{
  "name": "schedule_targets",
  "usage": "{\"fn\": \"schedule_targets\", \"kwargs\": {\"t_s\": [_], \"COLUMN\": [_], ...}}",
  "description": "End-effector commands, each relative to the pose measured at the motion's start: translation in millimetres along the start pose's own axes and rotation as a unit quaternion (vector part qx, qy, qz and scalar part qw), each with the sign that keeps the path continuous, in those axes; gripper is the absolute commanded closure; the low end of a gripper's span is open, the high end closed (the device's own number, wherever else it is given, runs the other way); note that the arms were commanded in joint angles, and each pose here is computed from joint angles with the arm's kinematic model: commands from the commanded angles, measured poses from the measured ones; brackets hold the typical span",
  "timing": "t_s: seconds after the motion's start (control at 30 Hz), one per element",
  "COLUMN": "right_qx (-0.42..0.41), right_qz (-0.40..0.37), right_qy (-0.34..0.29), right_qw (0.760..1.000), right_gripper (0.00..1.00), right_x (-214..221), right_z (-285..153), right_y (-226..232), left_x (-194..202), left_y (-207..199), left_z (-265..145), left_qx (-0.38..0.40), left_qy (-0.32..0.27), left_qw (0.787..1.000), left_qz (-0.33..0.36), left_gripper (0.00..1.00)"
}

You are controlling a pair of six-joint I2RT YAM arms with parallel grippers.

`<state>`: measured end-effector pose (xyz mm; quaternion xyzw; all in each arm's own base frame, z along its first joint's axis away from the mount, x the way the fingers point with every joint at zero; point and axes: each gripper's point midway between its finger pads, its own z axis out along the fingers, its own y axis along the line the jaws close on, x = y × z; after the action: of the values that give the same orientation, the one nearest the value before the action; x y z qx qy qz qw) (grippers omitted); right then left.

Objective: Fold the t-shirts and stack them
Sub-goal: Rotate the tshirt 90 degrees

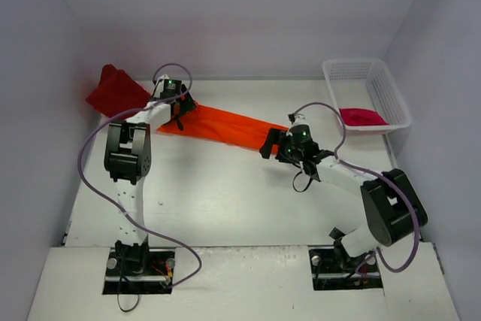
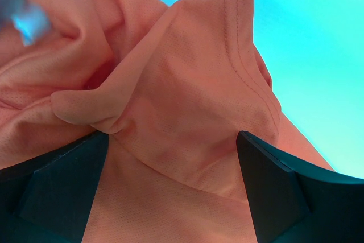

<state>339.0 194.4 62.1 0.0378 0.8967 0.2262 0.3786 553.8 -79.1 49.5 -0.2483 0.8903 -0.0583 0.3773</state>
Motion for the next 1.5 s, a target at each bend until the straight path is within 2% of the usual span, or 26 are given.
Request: {"fn": "schedule_targets", "kwargs": {"t_s": [0.0,0.23,0.53,0.73,1.13,1.47], "right_qx": [-0.003,0.002,-0.012,-0.009,-0.017,-0.023], "right_qz": [-0.007,-0.021,-0.011,-0.005,0.021,0.026], "right_qy": [-0.07,-0.083,-0.051,-0.038,-0.019,-0.015], "right_qw": [0.998,0.996,0.999,0.999,0.999,0.999], "right_gripper": [0.03,0.03,0.04,0.04,0.04,0.04], "right_x": [-54.3,-89.0,-78.8,-63.1,-25.2,-5.1], "right_z": [-18.8,-4.4,46.2,59.9,39.7,13.1], "right_y": [14.3,9.1,-0.2,-9.4,-17.9,-8.1], "left_x": [-20.5,-17.4,-12.5,-13.0,-17.3,-0.3], "left_y": [-33.5,-50.5,-56.7,-65.3,-83.9,-92.8], "left_z": [-10.8,-7.4,-4.1,-3.0,6.2,14.2], "left_qx": [0.037,0.047,0.057,0.066,0.099,0.105], "left_qy": [-0.03,-0.031,-0.025,-0.025,-0.028,-0.015], "left_qw": [0.999,0.998,0.998,0.997,0.994,0.993], "left_qz": [0.008,0.023,0.029,0.035,0.037,0.044], "left_gripper": [0.1,0.1,0.1,0.1,0.1,0.1]}}
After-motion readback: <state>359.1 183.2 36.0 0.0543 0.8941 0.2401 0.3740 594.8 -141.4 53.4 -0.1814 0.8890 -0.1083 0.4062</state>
